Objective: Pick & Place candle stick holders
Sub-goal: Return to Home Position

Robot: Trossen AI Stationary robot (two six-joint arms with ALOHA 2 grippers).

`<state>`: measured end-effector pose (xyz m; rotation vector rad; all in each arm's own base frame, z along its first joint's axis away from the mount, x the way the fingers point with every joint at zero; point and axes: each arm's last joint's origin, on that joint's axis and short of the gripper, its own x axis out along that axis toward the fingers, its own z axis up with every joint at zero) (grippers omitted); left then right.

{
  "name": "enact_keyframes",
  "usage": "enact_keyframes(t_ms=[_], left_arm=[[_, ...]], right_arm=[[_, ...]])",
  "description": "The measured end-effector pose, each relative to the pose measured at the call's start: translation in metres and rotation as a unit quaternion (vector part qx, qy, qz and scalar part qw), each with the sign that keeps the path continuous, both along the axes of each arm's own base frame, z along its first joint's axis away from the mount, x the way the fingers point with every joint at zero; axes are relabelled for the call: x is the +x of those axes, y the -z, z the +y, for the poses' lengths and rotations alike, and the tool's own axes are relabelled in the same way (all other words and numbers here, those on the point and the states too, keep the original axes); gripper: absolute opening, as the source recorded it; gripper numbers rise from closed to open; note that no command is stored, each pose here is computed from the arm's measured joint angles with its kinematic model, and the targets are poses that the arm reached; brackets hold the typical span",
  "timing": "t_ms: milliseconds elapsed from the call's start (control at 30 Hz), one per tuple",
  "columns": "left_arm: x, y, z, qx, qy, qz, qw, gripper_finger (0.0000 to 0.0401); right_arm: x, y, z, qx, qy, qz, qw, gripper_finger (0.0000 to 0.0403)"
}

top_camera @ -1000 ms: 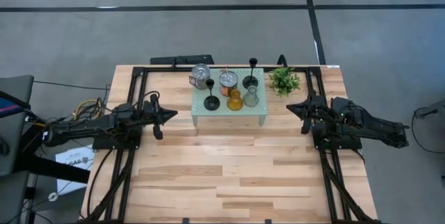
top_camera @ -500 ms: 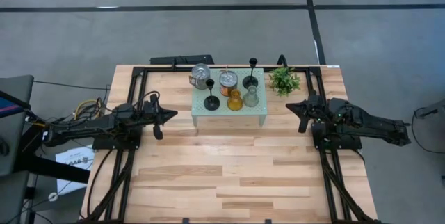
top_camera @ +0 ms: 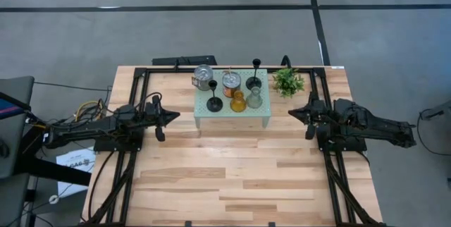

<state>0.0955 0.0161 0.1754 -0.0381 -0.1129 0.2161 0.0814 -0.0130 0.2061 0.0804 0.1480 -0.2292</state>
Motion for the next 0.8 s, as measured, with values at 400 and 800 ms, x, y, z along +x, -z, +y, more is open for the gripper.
enact_keyframes(t_ms=[400, 800], left_arm=[[0.000, 0.000, 0.000, 0.008, -0.001, 0.002, 1.000, 0.0005], [0.002, 0.010, 0.000, 0.010, -0.001, 0.058, 0.998, 0.0005]], right_arm=[[0.017, 0.041, 0.000, -0.019, -0.031, -0.069, 0.997, 0.0000], [0.018, 0.042, 0.001, -0.041, -0.068, -0.060, 0.995, 0.0000]])
